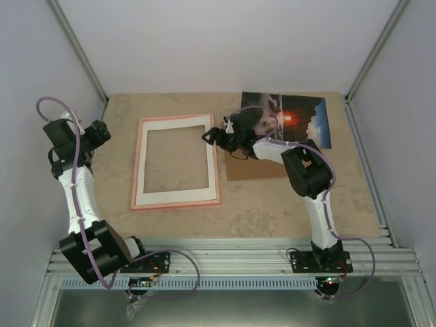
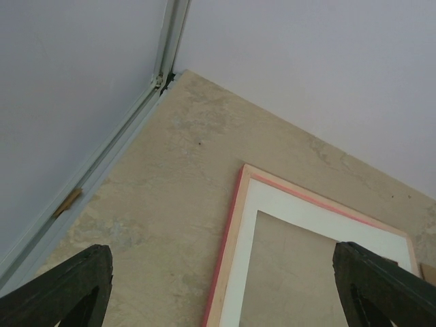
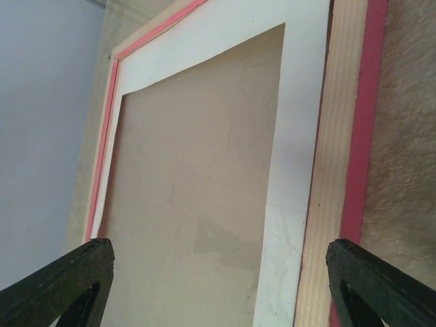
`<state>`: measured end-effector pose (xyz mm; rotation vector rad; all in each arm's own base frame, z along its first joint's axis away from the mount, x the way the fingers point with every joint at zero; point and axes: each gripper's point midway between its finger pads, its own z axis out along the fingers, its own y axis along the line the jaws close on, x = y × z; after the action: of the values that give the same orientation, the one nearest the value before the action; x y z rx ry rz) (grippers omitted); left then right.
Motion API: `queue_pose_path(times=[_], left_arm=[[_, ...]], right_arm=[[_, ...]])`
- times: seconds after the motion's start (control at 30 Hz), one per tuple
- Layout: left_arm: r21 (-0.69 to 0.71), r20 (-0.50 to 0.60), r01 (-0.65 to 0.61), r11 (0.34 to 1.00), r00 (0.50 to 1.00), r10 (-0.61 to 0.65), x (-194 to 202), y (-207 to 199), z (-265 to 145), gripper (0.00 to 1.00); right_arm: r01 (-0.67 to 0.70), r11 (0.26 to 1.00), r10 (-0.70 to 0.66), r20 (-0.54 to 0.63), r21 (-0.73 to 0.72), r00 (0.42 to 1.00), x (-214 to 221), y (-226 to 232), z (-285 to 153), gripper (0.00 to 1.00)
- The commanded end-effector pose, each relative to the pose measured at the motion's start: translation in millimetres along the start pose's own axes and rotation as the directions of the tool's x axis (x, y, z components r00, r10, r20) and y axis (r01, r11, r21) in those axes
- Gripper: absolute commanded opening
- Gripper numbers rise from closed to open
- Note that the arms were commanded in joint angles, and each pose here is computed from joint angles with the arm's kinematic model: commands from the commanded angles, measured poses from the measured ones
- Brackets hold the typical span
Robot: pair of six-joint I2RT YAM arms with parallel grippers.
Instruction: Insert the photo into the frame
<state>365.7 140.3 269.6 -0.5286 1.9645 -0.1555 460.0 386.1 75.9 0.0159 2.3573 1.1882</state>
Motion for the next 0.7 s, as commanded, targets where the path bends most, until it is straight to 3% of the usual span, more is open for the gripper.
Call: queue_pose_path(times=[0.0, 0.2, 0.27, 0.67], left_arm=[[-0.019, -0.058, -0.054, 0.998, 0.997, 0.053, 10.3, 5.3, 5.1, 0.90], [-0.032, -0.172, -0.106, 0.994, 0.980, 0.099, 37.2, 17.6, 18.8, 0.86], [-0.034, -0.191, -0.110, 0.993, 0.976, 0.102, 44.8, 20.2, 21.2, 0.84], [-0.023, -0.358, -0.172, 0.985, 0.921, 0.152, 102.5, 30.3, 38.0, 0.77]], right_arm=[[0.122, 0.992, -0.122, 0.001, 0.020, 0.993, -1.4, 14.1, -16.7, 0.82], [0.289, 0.955, -0.290, 0.014, 0.069, 0.957, -2.0, 10.5, -35.4, 0.55], [0.329, 0.941, -0.330, -0.001, 0.080, 0.944, 3.7, 7.2, -40.9, 0.49], [0.443, 0.891, -0.431, -0.118, 0.103, 0.895, 51.7, -9.5, -49.0, 0.47]])
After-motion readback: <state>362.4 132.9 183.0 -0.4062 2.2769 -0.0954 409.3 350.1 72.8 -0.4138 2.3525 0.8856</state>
